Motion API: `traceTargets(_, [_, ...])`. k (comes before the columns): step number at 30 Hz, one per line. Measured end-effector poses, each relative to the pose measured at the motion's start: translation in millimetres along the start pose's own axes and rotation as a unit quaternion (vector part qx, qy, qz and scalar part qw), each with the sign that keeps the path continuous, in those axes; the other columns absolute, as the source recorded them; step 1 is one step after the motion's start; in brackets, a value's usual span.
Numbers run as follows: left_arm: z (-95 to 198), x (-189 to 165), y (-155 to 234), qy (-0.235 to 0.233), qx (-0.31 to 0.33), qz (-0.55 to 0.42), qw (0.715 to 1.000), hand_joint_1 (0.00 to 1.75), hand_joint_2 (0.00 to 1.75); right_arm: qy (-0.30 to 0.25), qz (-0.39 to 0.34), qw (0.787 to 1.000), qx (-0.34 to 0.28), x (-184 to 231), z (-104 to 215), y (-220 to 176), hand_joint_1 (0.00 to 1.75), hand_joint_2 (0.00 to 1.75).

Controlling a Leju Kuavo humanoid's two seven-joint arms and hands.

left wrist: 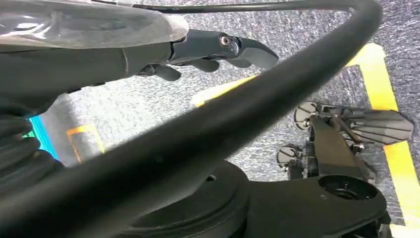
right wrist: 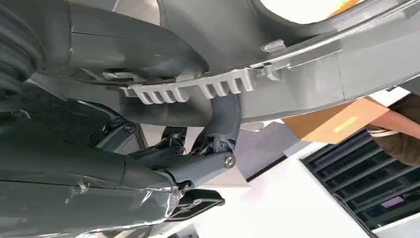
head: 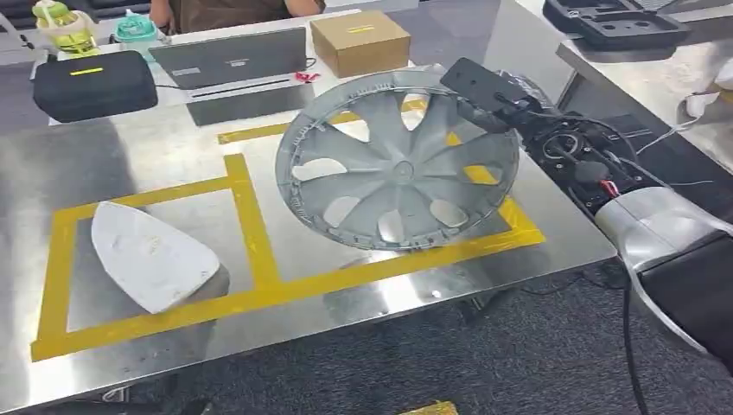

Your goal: Take the parts from the cabinet and place them on the table.

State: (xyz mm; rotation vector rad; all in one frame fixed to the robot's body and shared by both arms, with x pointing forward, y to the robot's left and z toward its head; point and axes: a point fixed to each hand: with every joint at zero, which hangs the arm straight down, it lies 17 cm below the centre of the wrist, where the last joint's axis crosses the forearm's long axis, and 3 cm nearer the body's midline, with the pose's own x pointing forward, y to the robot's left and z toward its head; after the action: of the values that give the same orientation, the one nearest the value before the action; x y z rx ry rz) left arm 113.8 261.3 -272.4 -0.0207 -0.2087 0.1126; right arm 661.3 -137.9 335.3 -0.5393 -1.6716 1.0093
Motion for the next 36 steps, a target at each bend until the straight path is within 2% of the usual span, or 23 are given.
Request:
traceTargets(7, [0,5,0,-0.013,0.000,0.002,1.000,0.00,1.75,-0.016,0.005,1.000,0.009,10,-1,7,1.75,1.75])
traceTargets(17, [1,31,5,-0.075,0.013,0.052,0.996,0.00,1.75,-0.037,0.002,0.999,0.022,31,-2,26,1.75,1.75])
traceTargets(21, [2,40,19,-0.098,0.047,0.062,0.992,0.00,1.75,-0.037,0.004,0.999,0.022,30,-2,27,1.75,1.75])
traceTargets(22, [1,41,21,-0.100,0.052,0.064,0.992,0.00,1.75,-0.038,0.004,0.999,0.022,30,-2,27,0.00,0.00])
traceTargets(36, [1,39,28,-0.092,0.067,0.076,0.991,0.00,1.75,-0.042,0.000,0.999,0.025,30,-1,29,0.00,0.00])
